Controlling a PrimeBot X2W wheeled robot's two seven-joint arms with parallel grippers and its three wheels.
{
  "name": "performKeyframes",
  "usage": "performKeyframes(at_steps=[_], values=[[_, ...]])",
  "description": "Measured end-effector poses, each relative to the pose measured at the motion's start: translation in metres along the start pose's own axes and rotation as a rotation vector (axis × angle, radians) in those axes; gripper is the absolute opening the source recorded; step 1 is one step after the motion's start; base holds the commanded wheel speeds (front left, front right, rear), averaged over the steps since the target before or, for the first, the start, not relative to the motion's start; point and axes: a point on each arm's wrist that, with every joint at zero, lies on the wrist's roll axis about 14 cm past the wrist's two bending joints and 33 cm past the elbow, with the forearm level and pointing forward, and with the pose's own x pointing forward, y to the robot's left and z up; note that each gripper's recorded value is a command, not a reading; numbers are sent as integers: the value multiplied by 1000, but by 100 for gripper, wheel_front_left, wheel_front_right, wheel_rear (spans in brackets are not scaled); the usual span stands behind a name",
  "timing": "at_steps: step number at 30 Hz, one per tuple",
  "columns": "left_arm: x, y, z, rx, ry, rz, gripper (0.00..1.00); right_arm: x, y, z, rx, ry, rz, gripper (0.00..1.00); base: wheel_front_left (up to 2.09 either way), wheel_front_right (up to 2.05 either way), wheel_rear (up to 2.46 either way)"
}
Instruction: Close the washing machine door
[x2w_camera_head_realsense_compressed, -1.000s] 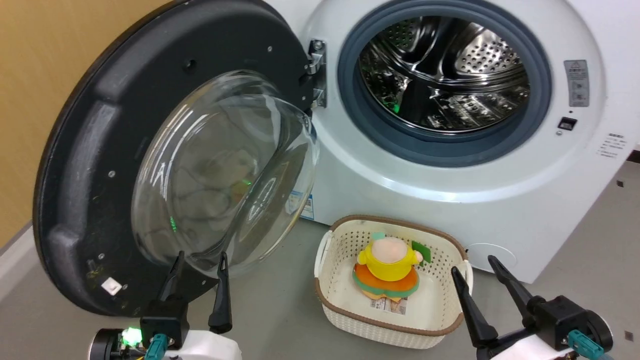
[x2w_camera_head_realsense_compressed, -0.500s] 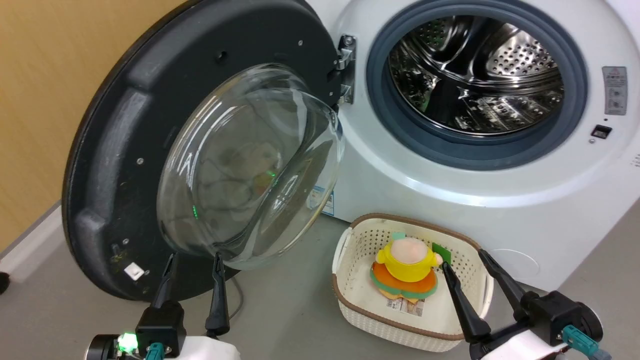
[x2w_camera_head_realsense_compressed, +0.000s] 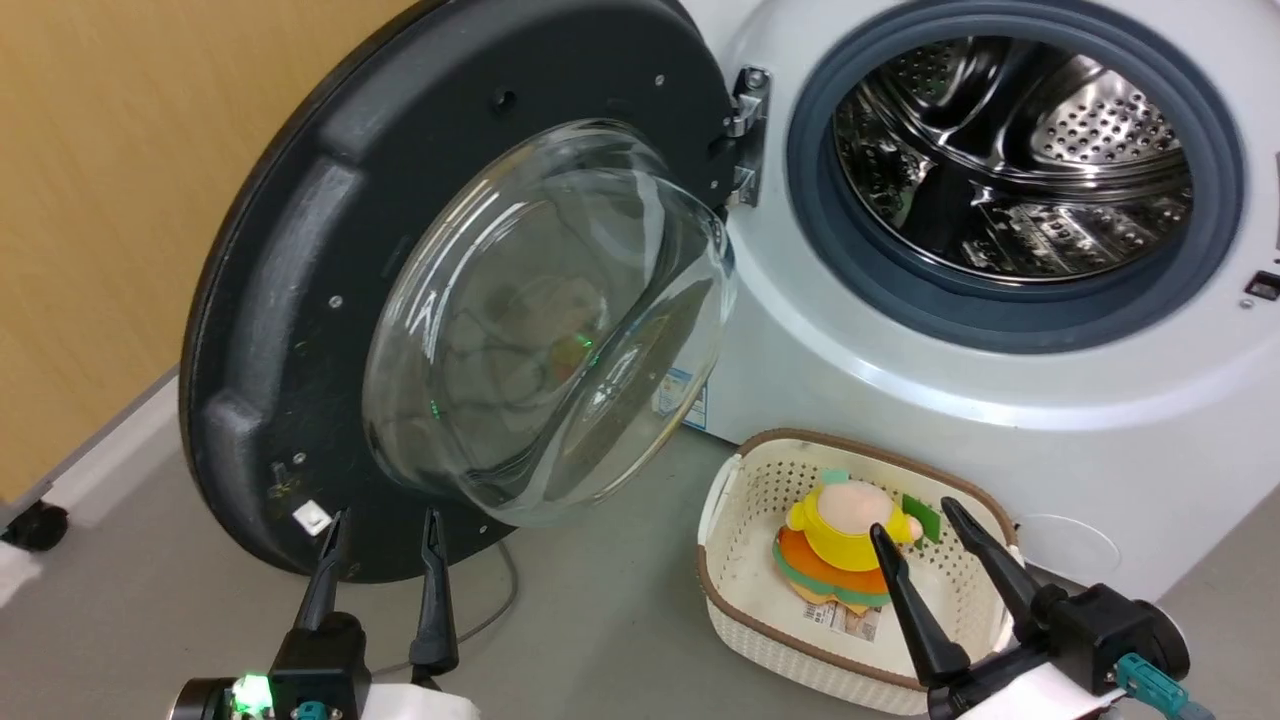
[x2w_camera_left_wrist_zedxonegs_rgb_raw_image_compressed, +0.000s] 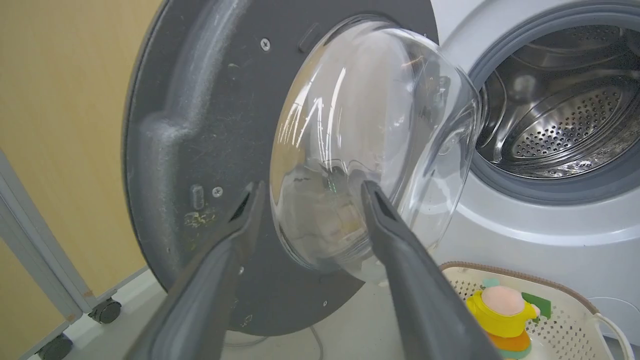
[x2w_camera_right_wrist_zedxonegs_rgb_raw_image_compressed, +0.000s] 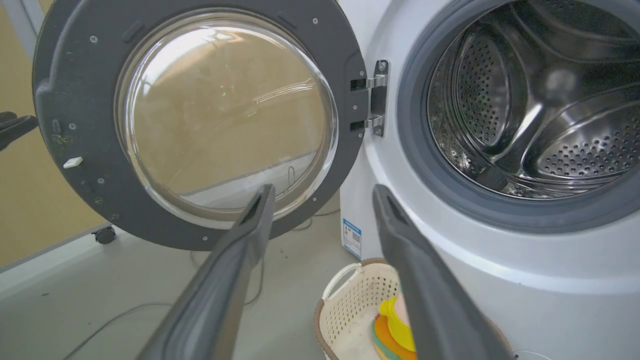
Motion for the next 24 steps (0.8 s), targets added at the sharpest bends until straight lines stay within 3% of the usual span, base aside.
performKeyframes(at_steps=[24], values=[[-22, 30, 7, 14, -36, 122, 100, 18, 41, -6, 52, -12, 149, 100, 0, 0, 0]])
